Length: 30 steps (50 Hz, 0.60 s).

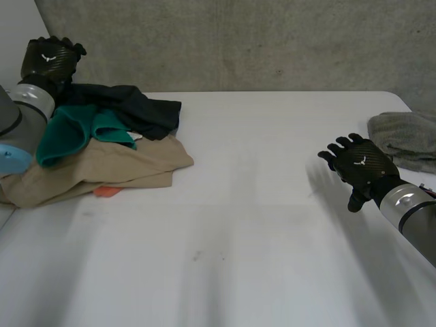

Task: Fold the laundry.

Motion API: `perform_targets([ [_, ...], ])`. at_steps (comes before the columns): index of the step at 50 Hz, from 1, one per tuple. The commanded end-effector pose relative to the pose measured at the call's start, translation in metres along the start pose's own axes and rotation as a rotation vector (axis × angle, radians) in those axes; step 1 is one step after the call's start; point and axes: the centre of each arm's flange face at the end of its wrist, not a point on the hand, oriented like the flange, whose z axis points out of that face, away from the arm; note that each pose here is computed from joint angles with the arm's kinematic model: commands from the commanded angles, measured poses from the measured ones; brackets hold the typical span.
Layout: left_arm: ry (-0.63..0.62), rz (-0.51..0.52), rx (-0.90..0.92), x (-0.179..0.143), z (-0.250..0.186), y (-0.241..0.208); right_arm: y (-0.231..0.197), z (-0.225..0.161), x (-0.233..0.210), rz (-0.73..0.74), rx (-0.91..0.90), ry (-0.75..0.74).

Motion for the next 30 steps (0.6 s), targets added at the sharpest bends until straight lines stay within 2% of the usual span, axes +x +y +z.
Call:
perform_targets([
  [1,0.008,-0.011,-0.078,-0.007,0.020,0.039,0.001,0.000,0.000,0.002,-0.003,0.000],
  [16,0.053,-0.041,-0.221,0.004,0.007,0.094,0.007,0.002,-0.003,0.010,-0.015,-0.014],
  [19,0.062,-0.018,-0.232,0.008,0.007,0.104,0.008,0.003,-0.004,0.012,-0.018,-0.019],
  [26,0.067,0.075,-0.222,0.009,0.007,0.100,0.011,0.004,-0.003,0.008,-0.025,-0.015],
  [30,0.071,0.077,-0.212,0.012,0.005,0.088,0.010,0.004,-0.003,0.008,-0.024,-0.014],
])
